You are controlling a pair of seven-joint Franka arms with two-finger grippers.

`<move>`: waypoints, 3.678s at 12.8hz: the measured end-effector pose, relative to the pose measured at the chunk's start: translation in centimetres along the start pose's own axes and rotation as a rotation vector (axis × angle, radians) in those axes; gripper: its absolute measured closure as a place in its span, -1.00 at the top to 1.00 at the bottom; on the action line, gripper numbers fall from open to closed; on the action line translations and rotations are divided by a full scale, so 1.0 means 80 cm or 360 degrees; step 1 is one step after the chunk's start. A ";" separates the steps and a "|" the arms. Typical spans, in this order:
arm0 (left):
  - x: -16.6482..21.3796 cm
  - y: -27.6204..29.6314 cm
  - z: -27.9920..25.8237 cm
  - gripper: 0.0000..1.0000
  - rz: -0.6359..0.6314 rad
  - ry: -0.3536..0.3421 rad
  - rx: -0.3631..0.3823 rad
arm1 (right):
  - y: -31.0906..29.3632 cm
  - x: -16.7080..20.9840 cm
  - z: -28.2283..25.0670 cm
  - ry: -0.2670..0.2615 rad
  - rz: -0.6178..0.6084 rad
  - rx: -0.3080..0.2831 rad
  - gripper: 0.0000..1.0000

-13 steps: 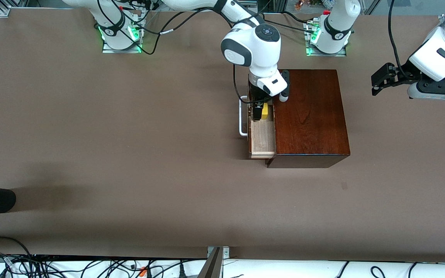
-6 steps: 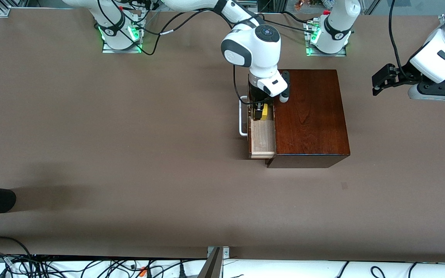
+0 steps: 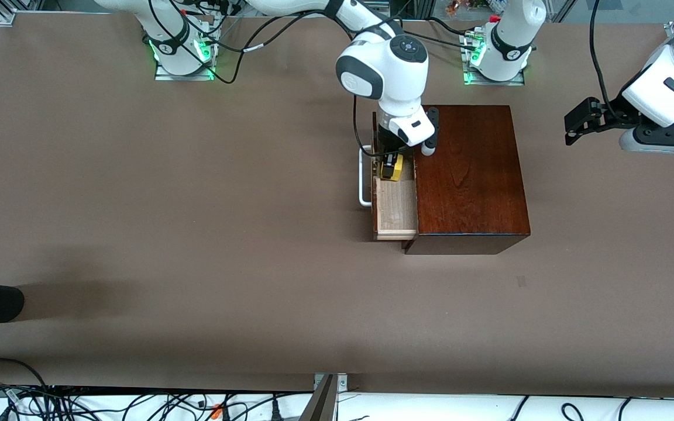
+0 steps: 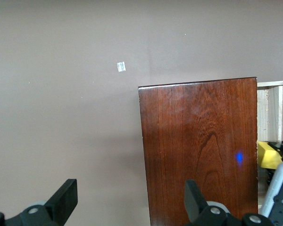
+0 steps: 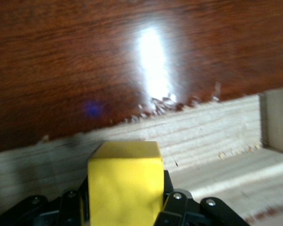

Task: Open drawer, take yellow block, close drawer
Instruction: 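Lift the cube out with the right gripper while the left gripper reaches the drawer, then push the drawer shut with the left gripper while the right gripper lowers the cube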

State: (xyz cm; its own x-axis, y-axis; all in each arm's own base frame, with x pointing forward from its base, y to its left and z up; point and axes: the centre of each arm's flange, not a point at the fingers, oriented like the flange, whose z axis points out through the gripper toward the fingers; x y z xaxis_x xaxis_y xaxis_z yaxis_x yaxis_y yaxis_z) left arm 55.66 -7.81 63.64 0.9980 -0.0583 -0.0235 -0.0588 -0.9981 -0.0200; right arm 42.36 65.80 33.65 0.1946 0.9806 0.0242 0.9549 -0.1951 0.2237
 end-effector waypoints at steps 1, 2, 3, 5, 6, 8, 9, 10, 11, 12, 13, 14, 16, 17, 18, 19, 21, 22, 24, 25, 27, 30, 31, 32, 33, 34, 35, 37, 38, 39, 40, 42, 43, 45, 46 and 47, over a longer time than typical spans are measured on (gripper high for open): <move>0.000 0.000 0.000 1.00 0.0000 0.0000 0.0000 | 0.006 0.000 -0.021 -0.0011 0.0045 0.0009 0.11; 0.000 0.000 0.000 1.00 0.0000 0.0000 0.0000 | 0.014 -0.001 -0.044 0.0001 0.0103 0.0017 0.11; 0.000 0.000 0.000 1.00 0.0000 0.0000 0.0000 | 0.021 -0.003 -0.065 0.0028 0.0157 0.0019 0.11; 0.001 0.000 0.002 1.00 0.0000 -0.0005 0.0000 | 0.038 -0.010 -0.107 0.0083 0.0242 0.0015 0.11; 0.003 0.001 0.006 1.00 0.0002 -0.0015 0.0001 | 0.050 -0.018 -0.128 0.0089 0.0282 0.0025 0.11; 0.012 0.009 0.023 1.00 0.0018 -0.0050 0.0002 | 0.097 -0.052 -0.168 0.0067 0.0378 0.0030 0.11; 0.017 0.017 0.033 1.00 0.0037 -0.0073 0.0001 | 0.128 -0.077 -0.181 0.0035 0.0443 0.0041 0.11; 0.022 0.028 0.045 1.00 0.0074 -0.0100 0.0000 | 0.160 -0.103 -0.187 -0.0010 0.0505 0.0056 0.11; 0.028 0.046 0.060 1.00 0.0132 -0.0128 -0.0001 | 0.193 -0.132 -0.189 -0.0062 0.0572 0.0071 0.11; 0.035 0.070 0.076 1.00 0.0197 -0.0156 0.0000 | 0.227 -0.164 -0.191 -0.0106 0.0648 0.0084 0.11; 0.040 0.097 0.095 1.00 0.0268 -0.0191 0.0002 | 0.263 -0.198 -0.193 -0.0134 0.0727 0.0103 0.11; 0.043 0.129 0.116 1.00 0.0368 -0.0234 -0.0004 | 0.300 -0.240 -0.197 -0.0153 0.0805 0.0151 0.11; 0.043 0.203 0.164 1.00 0.0619 -0.0322 -0.0085 | 0.369 -0.339 -0.198 -0.0191 0.1002 0.0331 0.11; 0.042 0.239 0.183 1.00 0.0744 -0.0330 -0.0141 | 0.399 -0.389 -0.194 -0.0201 0.1093 0.0417 0.11; 0.040 0.274 0.198 1.00 0.0876 -0.0311 -0.0201 | 0.423 -0.438 -0.187 -0.0226 0.1173 0.0481 0.11; 0.038 0.305 0.209 1.00 0.1014 -0.0277 -0.0253 | 0.439 -0.476 -0.181 -0.0253 0.1244 0.0515 0.11; 0.028 0.369 0.231 1.00 0.1347 -0.0180 -0.0319 | 0.449 -0.538 -0.166 -0.0331 0.1368 0.0547 0.11; 0.022 0.401 0.245 1.00 0.1507 -0.0127 -0.0342 | 0.446 -0.560 -0.156 -0.0357 0.1413 0.0560 0.11; 0.011 0.455 0.280 1.00 0.1814 -0.0037 -0.0390 | 0.432 -0.599 -0.125 -0.0371 0.1494 0.0580 0.11; 0.007 0.475 0.302 1.00 0.1955 -0.0011 -0.0413 | 0.421 -0.615 -0.104 -0.0362 0.1536 0.0579 0.11; 0.001 0.499 0.348 1.00 0.2159 -0.0021 -0.0428 | 0.397 -0.646 -0.054 -0.0333 0.1611 0.0555 0.11; -0.008 0.515 0.385 1.00 0.2454 -0.0051 -0.0340 | 0.369 -0.669 0.021 -0.0266 0.1737 0.0444 0.11; -0.011 0.519 0.386 1.00 0.2523 -0.0053 -0.0314 | 0.359 -0.672 0.042 -0.0241 0.1773 0.0402 0.11; -0.014 0.521 0.387 1.00 0.2567 -0.0057 -0.0300 | 0.348 -0.675 0.060 -0.0221 0.1806 0.0367 0.11; -0.014 0.520 0.389 1.00 0.2588 -0.0071 -0.0297 | 0.338 -0.676 0.075 -0.0207 0.1827 0.0340 0.11; -0.014 0.515 0.392 1.00 0.2597 -0.0102 -0.0294 | 0.330 -0.675 0.089 -0.0200 0.1845 0.0319 0.11; -0.013 0.510 0.394 1.00 0.2613 -0.0140 -0.0270 | 0.322 -0.672 0.104 -0.0200 0.1871 0.0299 0.11; -0.011 0.502 0.395 1.00 0.2633 -0.0192 -0.0218 | 0.311 -0.655 0.132 -0.0208 0.1898 0.0266 0.11; -0.011 0.501 0.394 1.00 0.2637 -0.0205 -0.0210 | 0.307 -0.647 0.144 -0.0203 0.1895 0.0245 0.11; -0.011 0.499 0.395 1.00 0.2636 -0.0222 -0.0206 | 0.304 -0.641 0.157 -0.0195 0.1893 0.0221 0.11; -0.010 0.497 0.395 1.00 0.2637 -0.0233 -0.0196 | 0.302 -0.639 0.170 -0.0189 0.1891 0.0199 0.11; -0.008 0.491 0.395 1.00 0.2641 -0.0264 -0.0166 | 0.297 -0.640 0.190 -0.0202 0.1894 0.0184 0.11; -0.007 0.489 0.395 1.00 0.2639 -0.0280 -0.0161 | 0.295 -0.641 0.196 -0.0214 0.1894 0.0187 0.11; -0.004 0.476 0.395 1.00 0.2617 -0.0349 -0.0150 | 0.290 -0.644 0.205 -0.0211 0.1897 0.0172 0.11; -0.002 0.467 0.393 1.00 0.2600 -0.0387 -0.0144 | 0.284 -0.648 0.211 -0.0200 0.1900 0.0157 0.11; 0.000 0.458 0.391 1.00 0.2582 -0.0422 -0.0138 | 0.278 -0.652 0.216 -0.0193 0.1903 0.0144 0.11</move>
State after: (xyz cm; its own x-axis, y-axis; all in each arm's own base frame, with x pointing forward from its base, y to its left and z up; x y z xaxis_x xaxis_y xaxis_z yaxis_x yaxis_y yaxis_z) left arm 52.81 -43.71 31.64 -0.1328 -0.9835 -0.1230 -0.9639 0.0993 0.2469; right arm 57.33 9.97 20.50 0.9822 0.1716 0.0764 0.1678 -0.9844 0.0530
